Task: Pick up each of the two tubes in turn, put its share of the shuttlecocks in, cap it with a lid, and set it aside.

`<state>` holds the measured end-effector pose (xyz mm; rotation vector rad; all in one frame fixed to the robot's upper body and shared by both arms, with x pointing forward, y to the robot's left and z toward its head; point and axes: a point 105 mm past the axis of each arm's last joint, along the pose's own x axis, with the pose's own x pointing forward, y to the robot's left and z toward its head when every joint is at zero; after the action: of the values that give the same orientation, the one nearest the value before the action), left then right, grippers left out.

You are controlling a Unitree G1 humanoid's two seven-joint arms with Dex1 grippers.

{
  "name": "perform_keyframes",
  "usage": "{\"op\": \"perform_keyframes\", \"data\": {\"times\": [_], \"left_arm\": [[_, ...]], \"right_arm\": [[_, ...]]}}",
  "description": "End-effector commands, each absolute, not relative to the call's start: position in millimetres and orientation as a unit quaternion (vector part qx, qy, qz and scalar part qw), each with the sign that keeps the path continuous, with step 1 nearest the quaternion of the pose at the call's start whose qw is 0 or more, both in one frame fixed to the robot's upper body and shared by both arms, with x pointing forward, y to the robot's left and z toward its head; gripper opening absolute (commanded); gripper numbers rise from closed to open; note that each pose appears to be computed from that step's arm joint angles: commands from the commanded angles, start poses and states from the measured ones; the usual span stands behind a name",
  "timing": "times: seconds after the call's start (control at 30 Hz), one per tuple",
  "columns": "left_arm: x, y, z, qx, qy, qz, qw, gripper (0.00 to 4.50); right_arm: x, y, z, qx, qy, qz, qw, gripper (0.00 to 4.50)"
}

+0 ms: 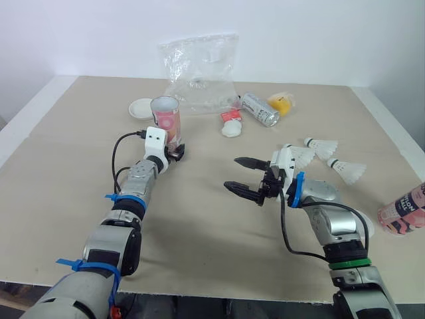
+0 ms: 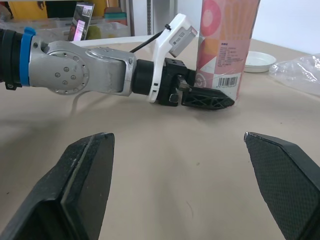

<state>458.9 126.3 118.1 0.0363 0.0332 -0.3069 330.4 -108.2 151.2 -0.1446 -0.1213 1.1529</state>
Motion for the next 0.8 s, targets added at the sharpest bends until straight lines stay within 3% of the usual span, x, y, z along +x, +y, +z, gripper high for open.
{"op": "perform_keyframes", "data": {"times": [0.03,0.13,0.17,0.53,0.67,0.8], "left_arm": [[462,125,132,0.031,-0.002,-0.162,0.986,4.50],[462,126,131,0.033,-0.002,-0.160,0.987,3.92],[462,129,131,0.029,-0.003,-0.157,0.987,3.43],[454,143,134,0.062,-0.026,-0.178,0.982,3.43],[437,129,135,0.112,-0.050,-0.255,0.959,3.43],[398,111,134,0.191,-0.064,-0.373,0.906,3.43]], "right_arm": [[327,-105,164,-0.083,-0.079,0.549,0.828,4.44],[326,-105,164,-0.084,-0.079,0.549,0.828,4.50],[326,-105,164,-0.084,-0.078,0.550,0.827,4.50],[320,-105,166,-0.082,-0.086,0.545,0.830,4.50],[307,-109,168,-0.074,-0.090,0.531,0.839,4.50],[287,-116,169,-0.063,-0.091,0.504,0.857,4.50]]}}
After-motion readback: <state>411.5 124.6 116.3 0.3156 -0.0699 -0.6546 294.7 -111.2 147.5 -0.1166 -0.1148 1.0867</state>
